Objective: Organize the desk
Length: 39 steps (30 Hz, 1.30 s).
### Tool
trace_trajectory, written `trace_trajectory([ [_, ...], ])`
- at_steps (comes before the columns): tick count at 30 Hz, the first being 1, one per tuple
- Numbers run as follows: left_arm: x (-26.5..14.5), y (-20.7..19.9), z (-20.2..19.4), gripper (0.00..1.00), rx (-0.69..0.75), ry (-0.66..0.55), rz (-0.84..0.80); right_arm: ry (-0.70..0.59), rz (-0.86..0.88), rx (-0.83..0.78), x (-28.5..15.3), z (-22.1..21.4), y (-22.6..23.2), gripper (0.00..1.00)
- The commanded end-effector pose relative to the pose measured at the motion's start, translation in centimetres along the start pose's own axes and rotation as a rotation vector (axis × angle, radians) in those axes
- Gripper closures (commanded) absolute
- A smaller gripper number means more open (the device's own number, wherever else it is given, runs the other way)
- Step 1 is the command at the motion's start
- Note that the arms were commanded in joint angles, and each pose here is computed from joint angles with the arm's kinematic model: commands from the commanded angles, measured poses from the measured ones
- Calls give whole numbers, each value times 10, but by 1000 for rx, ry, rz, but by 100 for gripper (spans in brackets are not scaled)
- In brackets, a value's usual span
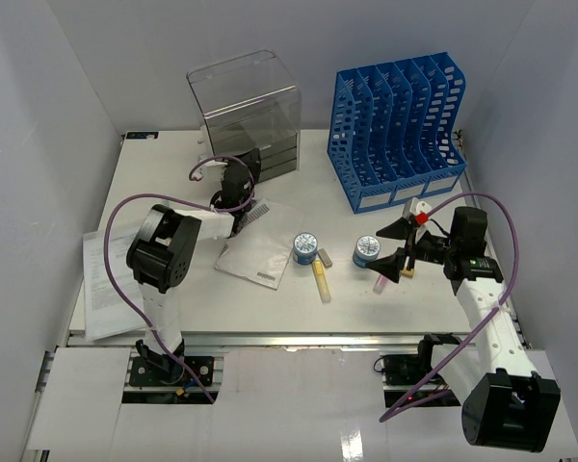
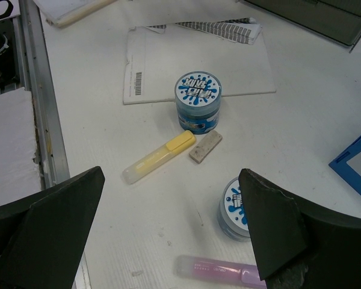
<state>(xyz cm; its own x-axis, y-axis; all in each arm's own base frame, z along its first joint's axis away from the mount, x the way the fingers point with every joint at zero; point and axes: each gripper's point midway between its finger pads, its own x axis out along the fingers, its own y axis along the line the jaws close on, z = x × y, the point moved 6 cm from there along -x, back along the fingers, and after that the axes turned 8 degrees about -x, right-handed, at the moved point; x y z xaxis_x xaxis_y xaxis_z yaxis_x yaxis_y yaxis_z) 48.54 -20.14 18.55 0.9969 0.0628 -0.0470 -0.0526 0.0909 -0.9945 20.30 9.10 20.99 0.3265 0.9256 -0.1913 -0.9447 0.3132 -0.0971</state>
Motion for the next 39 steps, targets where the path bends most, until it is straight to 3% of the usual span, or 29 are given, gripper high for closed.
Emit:
trace_trajectory([
  [1,7,-10,14,74,-27,-45,-10,-29,20,-35,-1,5,3,0],
  [12,-2,-9,21,100,-45,-28,-26,-34,24,-40,-1,6,5,0],
  [23,-47,-29,28,100,-38,86,-87,-31,31,-15,0,1,5,0],
  [29,-75,-57,35,100,-31,146,-139,-35,14,130,8,13,-5,8],
  [39,-95,-75,42,100,-40,173,-166,72,1,273,95,79,-40,7],
])
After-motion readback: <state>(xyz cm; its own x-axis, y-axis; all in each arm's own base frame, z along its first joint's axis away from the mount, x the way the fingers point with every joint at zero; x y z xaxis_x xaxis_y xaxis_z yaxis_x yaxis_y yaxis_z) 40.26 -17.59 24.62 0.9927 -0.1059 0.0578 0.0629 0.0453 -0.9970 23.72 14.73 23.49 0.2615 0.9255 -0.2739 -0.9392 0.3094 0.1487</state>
